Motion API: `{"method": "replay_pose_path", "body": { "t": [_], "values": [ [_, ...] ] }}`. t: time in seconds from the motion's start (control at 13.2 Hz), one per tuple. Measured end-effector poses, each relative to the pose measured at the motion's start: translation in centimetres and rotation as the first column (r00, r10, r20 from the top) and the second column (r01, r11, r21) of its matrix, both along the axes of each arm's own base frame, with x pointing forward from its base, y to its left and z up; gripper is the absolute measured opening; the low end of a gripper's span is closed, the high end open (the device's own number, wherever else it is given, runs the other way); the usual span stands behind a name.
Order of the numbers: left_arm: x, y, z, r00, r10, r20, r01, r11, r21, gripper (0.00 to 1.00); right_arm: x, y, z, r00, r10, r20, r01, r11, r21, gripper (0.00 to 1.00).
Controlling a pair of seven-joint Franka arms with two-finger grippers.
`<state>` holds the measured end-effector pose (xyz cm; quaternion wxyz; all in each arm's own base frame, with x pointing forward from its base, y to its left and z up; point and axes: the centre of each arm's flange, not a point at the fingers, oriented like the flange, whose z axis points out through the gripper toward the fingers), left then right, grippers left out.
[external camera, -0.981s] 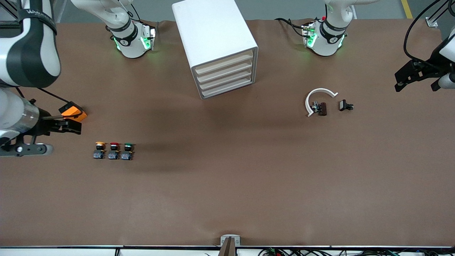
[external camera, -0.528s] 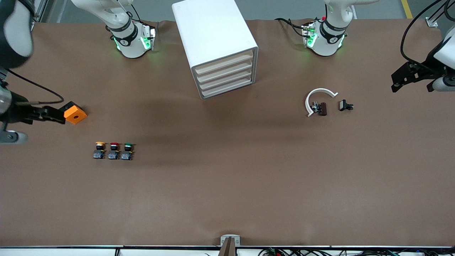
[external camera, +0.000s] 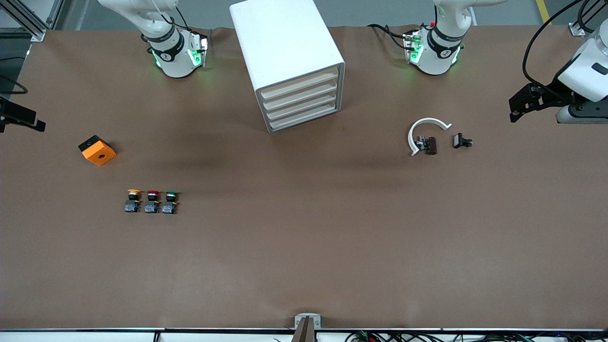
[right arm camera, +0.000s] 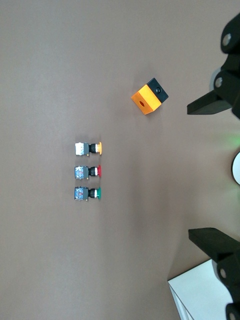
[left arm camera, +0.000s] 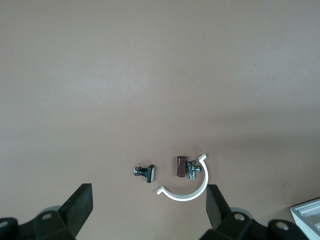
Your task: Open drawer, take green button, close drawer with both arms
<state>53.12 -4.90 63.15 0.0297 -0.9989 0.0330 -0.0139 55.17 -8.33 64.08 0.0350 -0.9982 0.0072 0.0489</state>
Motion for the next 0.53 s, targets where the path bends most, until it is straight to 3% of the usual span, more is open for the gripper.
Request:
{"method": "replay_pose_path", "body": {
  "t": [0.53],
  "values": [
    [-0.9,0.1,0.8,1.000,0.004,-0.004,-0.004,1.000,0.003,1.00,-3.3,1.9,1.8,0.997,0.017,0.071,-0.017,1.000,-0.004,1.00]
  ]
}}
